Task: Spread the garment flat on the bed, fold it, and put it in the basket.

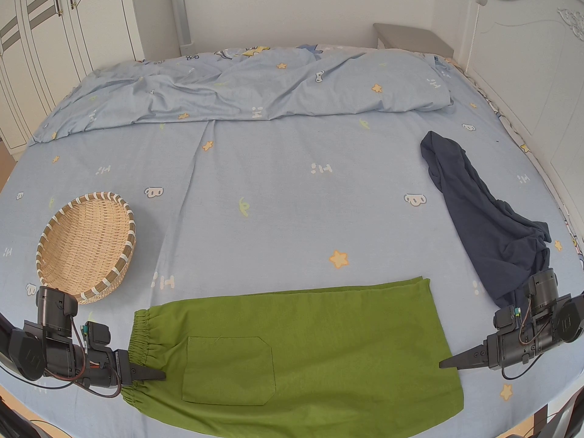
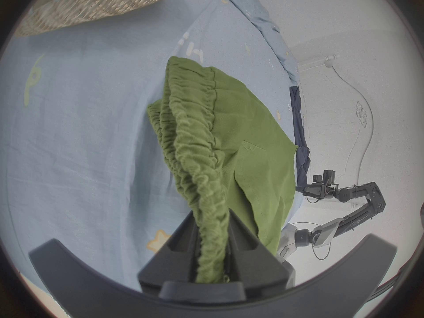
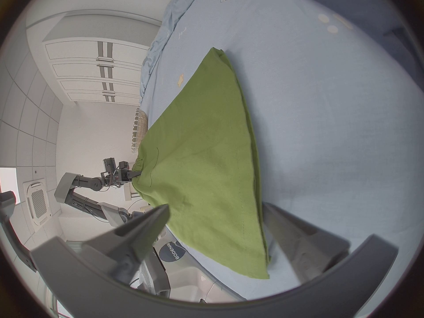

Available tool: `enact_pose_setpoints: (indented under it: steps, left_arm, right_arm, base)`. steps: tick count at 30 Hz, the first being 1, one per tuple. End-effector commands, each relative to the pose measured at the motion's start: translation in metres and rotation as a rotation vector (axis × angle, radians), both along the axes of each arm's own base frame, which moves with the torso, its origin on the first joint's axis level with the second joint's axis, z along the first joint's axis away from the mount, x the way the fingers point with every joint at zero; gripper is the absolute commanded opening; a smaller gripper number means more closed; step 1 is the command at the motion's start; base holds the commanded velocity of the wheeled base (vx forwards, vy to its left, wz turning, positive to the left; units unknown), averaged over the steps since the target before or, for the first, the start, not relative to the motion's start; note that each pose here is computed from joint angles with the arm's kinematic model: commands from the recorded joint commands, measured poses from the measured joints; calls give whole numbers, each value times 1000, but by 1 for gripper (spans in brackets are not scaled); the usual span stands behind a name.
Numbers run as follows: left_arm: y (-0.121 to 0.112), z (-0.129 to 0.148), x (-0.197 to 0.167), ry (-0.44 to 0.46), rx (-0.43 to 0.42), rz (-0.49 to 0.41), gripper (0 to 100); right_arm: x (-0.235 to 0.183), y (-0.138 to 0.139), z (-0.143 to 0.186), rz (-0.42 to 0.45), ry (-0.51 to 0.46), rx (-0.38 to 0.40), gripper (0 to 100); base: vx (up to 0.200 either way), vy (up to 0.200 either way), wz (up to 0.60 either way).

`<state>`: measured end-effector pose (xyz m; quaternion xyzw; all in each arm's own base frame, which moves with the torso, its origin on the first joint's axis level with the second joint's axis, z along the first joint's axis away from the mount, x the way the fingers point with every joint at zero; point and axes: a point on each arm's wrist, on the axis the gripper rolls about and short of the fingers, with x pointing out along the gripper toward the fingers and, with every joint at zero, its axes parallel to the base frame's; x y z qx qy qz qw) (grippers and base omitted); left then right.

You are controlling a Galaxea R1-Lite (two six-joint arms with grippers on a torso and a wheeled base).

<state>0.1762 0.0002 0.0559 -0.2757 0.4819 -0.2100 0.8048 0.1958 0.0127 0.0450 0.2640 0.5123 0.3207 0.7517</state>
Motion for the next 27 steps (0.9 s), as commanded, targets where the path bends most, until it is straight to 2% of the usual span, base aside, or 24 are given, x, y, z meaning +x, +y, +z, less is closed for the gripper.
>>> enact_pose_setpoints:
  steps: [1, 4, 6, 9, 14, 15, 19, 20, 27]
  left_arm:
    - [11, 3, -1, -46, 48, 46, 0]
    - [18, 12, -3, -99, 85, 79, 0]
    - [27, 21, -6, -134, 101, 143, 0]
    - [38, 29, -5, -166, 118, 202, 0]
    - [42, 49, -7, -199, 139, 237, 0]
    - [42, 60, -9, -188, 151, 246, 0]
    - [42, 60, -9, -188, 151, 246, 0]
    - [51, 99, -9, -142, 159, 284, 0]
    - [40, 139, -5, -146, 191, 227, 0]
  right_arm:
    - [3, -2, 2, -12, -23, 0, 100]
    - [7, -4, 5, -23, -53, -7, 100]
    - [11, -4, 31, -68, -168, -49, 100]
    - [16, 0, 62, -127, -247, -45, 100]
    - [22, 13, 91, -117, -303, -10, 100]
    - [24, 14, 98, -118, -323, -15, 100]
    - [24, 14, 98, -118, -323, -15, 100]
    - [25, 31, 104, -71, -332, -35, 100]
    - [28, 41, 111, -75, -378, -73, 100]
  base:
    - [0, 0, 0]
    - [0, 0, 0]
    - [0, 0, 0]
    - [0, 0, 0]
    - [0, 0, 0]
    - [0, 0, 0]
    - [0, 0, 0]
    - [0, 0, 0]
    - [0, 0, 0]
